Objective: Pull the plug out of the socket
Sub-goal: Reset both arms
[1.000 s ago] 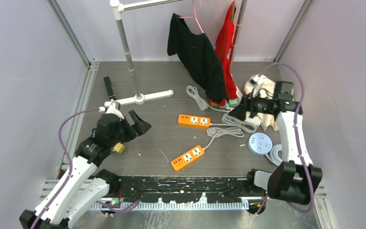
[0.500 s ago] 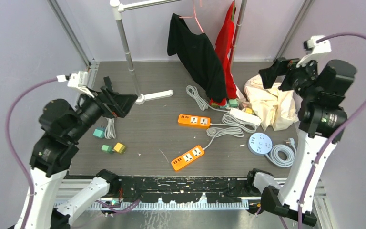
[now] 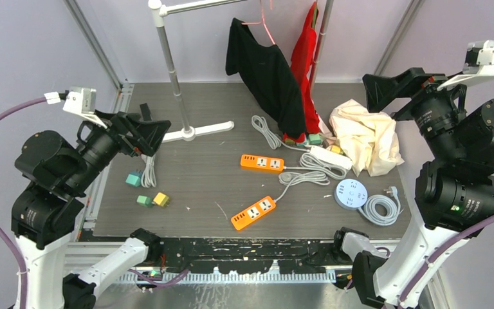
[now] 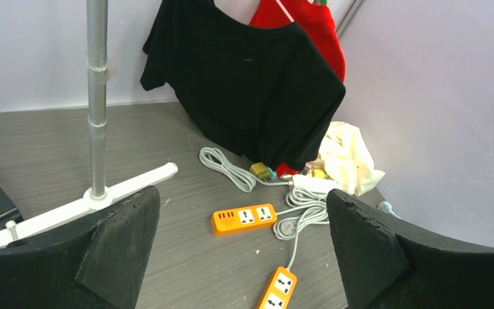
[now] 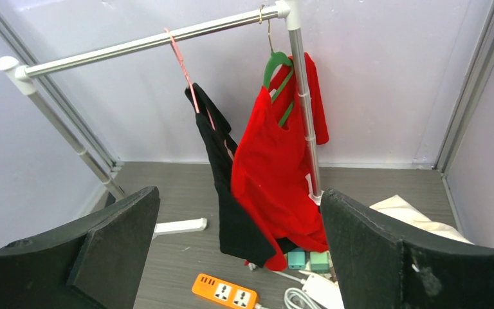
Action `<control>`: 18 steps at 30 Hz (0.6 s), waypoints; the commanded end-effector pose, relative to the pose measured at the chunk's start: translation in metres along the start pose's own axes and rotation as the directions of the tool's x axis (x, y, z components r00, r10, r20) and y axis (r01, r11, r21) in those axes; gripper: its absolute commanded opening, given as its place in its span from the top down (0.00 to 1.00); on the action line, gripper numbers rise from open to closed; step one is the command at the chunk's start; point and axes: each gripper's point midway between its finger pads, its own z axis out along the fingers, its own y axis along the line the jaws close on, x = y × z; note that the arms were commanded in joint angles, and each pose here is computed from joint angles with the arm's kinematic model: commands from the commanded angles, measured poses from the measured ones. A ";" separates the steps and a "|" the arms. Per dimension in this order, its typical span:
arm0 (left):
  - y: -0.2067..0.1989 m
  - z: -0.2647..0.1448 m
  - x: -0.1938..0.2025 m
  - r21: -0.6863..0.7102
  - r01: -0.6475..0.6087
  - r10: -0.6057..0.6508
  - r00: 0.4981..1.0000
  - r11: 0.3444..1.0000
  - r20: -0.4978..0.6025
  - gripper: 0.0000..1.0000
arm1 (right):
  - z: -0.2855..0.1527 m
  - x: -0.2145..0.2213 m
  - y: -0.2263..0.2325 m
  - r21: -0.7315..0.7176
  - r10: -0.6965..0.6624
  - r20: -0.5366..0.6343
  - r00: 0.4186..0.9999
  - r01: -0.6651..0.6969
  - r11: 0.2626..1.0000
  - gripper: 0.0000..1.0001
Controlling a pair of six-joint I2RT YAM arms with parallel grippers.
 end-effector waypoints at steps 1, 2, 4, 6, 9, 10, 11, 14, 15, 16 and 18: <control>-0.003 -0.009 -0.019 0.000 -0.037 0.037 0.998 0.999 0.048 0.01 | 0.004 -0.010 -0.003 0.031 0.074 0.024 0.997 -0.075 0.997 0.00; -0.003 -0.010 -0.020 0.000 -0.039 0.039 0.998 0.999 0.048 0.01 | 0.004 -0.010 -0.003 0.032 0.083 0.025 0.996 -0.084 0.996 0.00; -0.004 -0.012 -0.019 -0.001 -0.041 0.041 0.998 0.999 0.046 0.01 | 0.005 -0.010 -0.003 0.035 0.095 0.025 0.995 -0.096 0.995 0.00; -0.003 -0.013 -0.017 0.000 -0.042 0.042 0.998 0.999 0.043 0.01 | 0.004 -0.009 -0.004 0.039 0.096 0.026 0.995 -0.097 0.995 0.00; -0.003 -0.015 -0.015 0.002 -0.042 0.041 0.998 0.999 0.042 0.01 | 0.002 -0.007 -0.004 0.046 0.089 0.024 0.996 -0.090 0.995 0.00; -0.003 -0.015 -0.015 0.001 -0.042 0.041 0.998 0.999 0.042 0.01 | 0.001 -0.006 -0.004 0.046 0.086 0.023 0.996 -0.087 0.995 0.00; -0.003 -0.016 -0.015 0.002 -0.043 0.043 0.998 0.999 0.043 0.01 | 0.000 -0.006 -0.004 0.048 0.085 0.023 0.996 -0.086 0.995 0.00; -0.003 -0.017 -0.015 0.003 -0.043 0.043 0.998 0.999 0.045 0.01 | 0.000 -0.005 -0.005 0.049 0.086 0.023 0.996 -0.087 0.995 0.00; -0.003 -0.017 -0.015 0.004 -0.044 0.044 0.998 0.999 0.044 0.01 | 0.000 -0.004 -0.005 0.051 0.088 0.024 0.996 -0.089 0.995 0.00; -0.003 -0.017 -0.014 0.004 -0.043 0.043 0.998 0.999 0.041 0.01 | -0.001 -0.003 -0.005 0.052 0.089 0.023 0.996 -0.090 0.995 0.00; -0.003 -0.017 -0.014 0.005 -0.046 0.045 0.998 0.999 0.040 0.01 | -0.001 -0.001 -0.005 0.052 0.091 0.020 0.996 -0.092 0.994 0.00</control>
